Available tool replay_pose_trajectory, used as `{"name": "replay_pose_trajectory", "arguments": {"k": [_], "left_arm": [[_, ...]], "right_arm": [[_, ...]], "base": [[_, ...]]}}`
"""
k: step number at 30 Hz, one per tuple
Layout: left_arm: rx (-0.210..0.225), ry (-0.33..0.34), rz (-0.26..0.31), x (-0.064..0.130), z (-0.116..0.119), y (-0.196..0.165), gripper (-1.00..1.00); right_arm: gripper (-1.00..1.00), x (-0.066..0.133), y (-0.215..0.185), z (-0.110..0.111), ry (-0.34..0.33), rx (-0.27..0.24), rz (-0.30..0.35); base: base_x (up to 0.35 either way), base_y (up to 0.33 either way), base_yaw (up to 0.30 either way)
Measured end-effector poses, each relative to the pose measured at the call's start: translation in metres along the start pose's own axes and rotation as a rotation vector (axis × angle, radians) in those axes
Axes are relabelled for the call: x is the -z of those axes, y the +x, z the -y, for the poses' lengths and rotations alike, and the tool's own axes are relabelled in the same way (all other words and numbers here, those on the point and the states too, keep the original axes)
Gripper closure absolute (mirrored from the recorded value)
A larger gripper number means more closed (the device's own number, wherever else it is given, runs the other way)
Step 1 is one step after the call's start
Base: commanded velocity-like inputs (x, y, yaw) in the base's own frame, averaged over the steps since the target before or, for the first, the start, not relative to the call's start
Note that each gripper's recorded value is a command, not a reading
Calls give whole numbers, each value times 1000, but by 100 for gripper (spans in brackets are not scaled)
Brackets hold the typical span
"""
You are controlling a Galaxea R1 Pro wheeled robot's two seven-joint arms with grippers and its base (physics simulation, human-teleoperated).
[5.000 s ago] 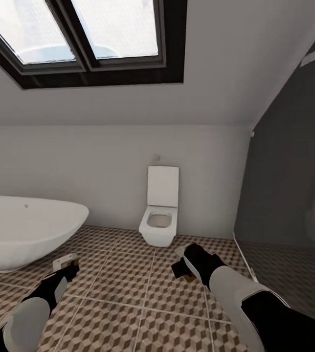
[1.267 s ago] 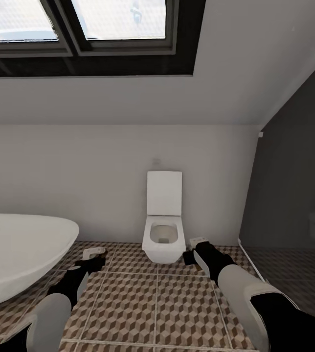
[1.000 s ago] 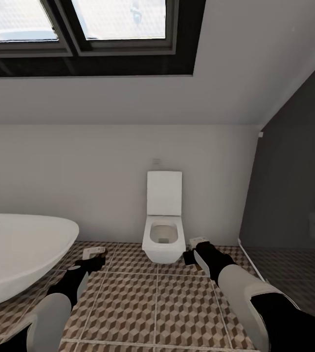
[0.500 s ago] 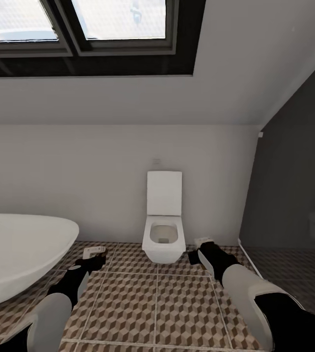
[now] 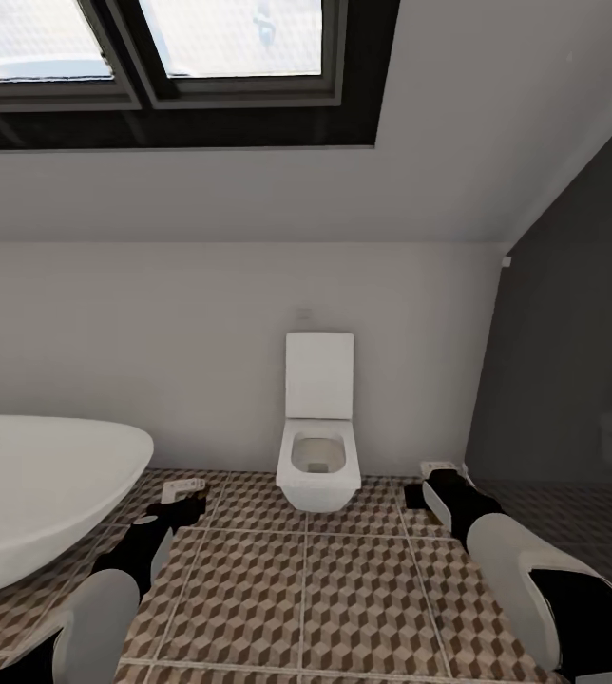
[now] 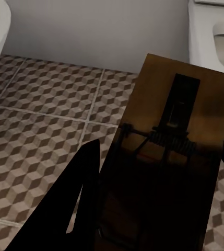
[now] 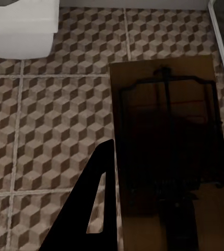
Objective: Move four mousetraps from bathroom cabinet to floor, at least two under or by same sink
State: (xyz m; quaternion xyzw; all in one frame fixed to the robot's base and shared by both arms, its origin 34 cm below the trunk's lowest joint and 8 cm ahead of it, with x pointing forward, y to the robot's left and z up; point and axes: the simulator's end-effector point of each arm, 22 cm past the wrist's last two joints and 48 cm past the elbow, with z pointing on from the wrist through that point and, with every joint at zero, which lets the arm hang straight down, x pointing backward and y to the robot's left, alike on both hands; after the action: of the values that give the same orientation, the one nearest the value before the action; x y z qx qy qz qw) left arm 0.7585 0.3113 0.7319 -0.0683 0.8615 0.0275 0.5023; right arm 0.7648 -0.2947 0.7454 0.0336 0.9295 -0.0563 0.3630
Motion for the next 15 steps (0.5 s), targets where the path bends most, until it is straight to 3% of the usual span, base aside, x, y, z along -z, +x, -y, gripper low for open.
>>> {"name": "replay_pose_trajectory", "arguments": {"k": [5, 15], "left_arm": [[0, -1, 0, 0, 0, 0, 100], [-1, -3, -7, 0, 0, 2, 100]], "right_arm": [[100, 0, 0, 8, 12, 1, 1], [100, 0, -1, 7, 12, 6, 2]], "base": [[66, 0, 0], [278, 0, 0]]}}
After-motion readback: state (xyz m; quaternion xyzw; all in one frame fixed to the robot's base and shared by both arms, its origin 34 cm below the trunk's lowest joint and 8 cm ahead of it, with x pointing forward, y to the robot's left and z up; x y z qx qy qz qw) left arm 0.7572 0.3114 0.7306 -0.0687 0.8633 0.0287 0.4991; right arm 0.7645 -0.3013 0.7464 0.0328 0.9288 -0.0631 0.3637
